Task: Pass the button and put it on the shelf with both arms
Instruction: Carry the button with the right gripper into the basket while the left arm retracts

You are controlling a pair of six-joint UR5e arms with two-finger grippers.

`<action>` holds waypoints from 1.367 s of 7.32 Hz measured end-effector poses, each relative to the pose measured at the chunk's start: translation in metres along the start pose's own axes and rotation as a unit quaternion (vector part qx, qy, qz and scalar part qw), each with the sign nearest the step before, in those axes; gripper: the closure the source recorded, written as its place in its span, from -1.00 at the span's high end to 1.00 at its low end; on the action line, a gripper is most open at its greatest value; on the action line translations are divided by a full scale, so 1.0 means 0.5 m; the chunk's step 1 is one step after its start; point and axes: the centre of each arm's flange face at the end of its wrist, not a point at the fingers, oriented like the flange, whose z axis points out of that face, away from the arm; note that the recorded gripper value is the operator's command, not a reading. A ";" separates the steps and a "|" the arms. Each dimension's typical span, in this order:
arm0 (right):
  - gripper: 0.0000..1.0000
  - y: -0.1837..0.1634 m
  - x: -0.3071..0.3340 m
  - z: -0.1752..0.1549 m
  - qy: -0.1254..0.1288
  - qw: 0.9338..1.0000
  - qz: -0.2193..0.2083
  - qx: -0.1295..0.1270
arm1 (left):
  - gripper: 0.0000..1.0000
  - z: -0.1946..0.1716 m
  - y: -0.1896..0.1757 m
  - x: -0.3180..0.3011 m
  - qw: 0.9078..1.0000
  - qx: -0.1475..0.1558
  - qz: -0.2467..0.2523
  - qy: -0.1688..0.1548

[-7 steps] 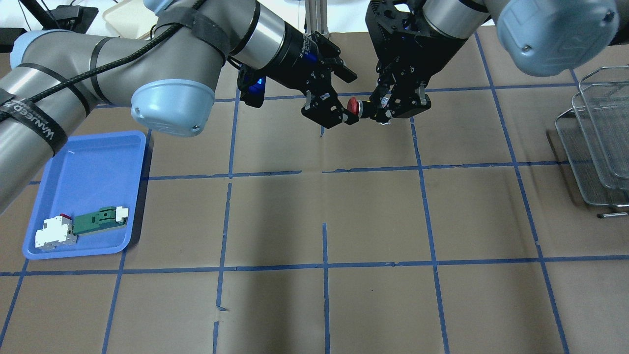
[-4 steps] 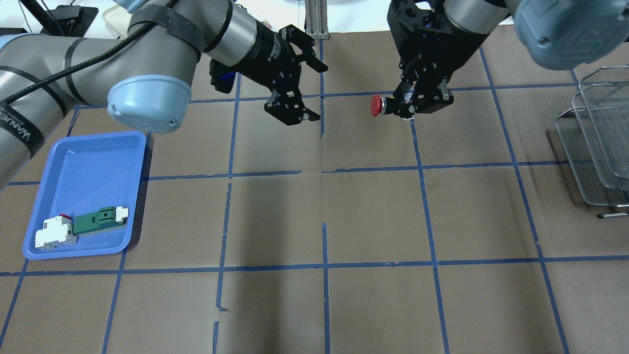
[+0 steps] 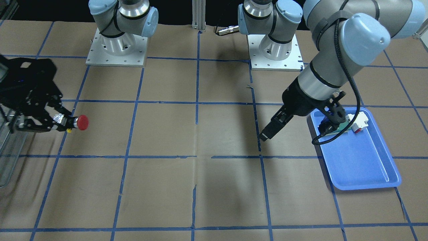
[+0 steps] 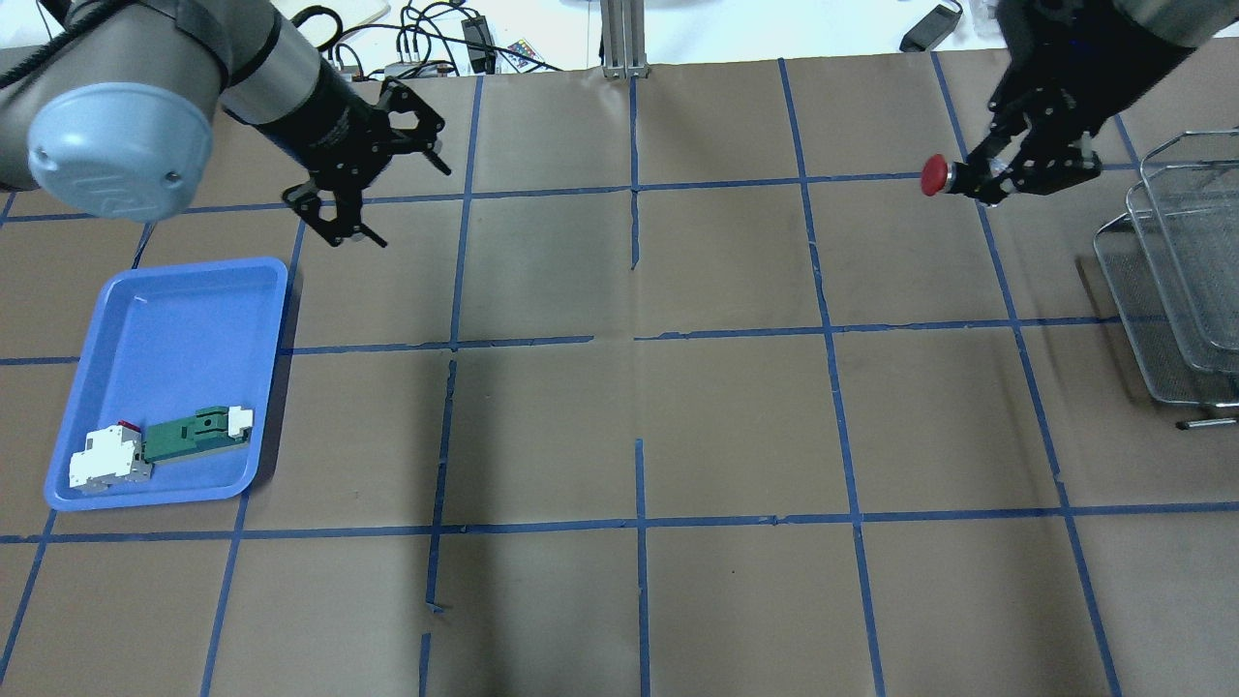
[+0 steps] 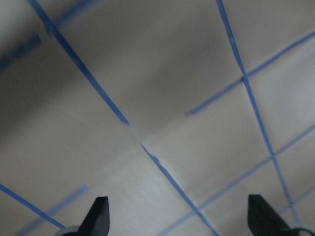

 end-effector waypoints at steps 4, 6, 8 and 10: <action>-0.73 0.448 -0.026 0.000 0.011 0.997 -0.012 -0.079 | 1.00 -0.132 0.067 -0.103 0.974 0.001 0.212 -0.077; 0.10 0.515 -0.040 0.009 -0.002 0.994 -0.007 -0.108 | 1.00 -0.177 0.106 -0.118 0.970 0.011 0.232 -0.074; 1.00 0.524 -0.049 0.013 -0.020 0.992 -0.004 -0.123 | 1.00 -0.174 0.126 -0.132 0.966 0.004 0.246 -0.078; 1.00 0.510 -0.053 -0.002 -0.016 0.992 -0.002 -0.125 | 1.00 -0.158 0.141 -0.145 0.955 -0.008 0.285 -0.082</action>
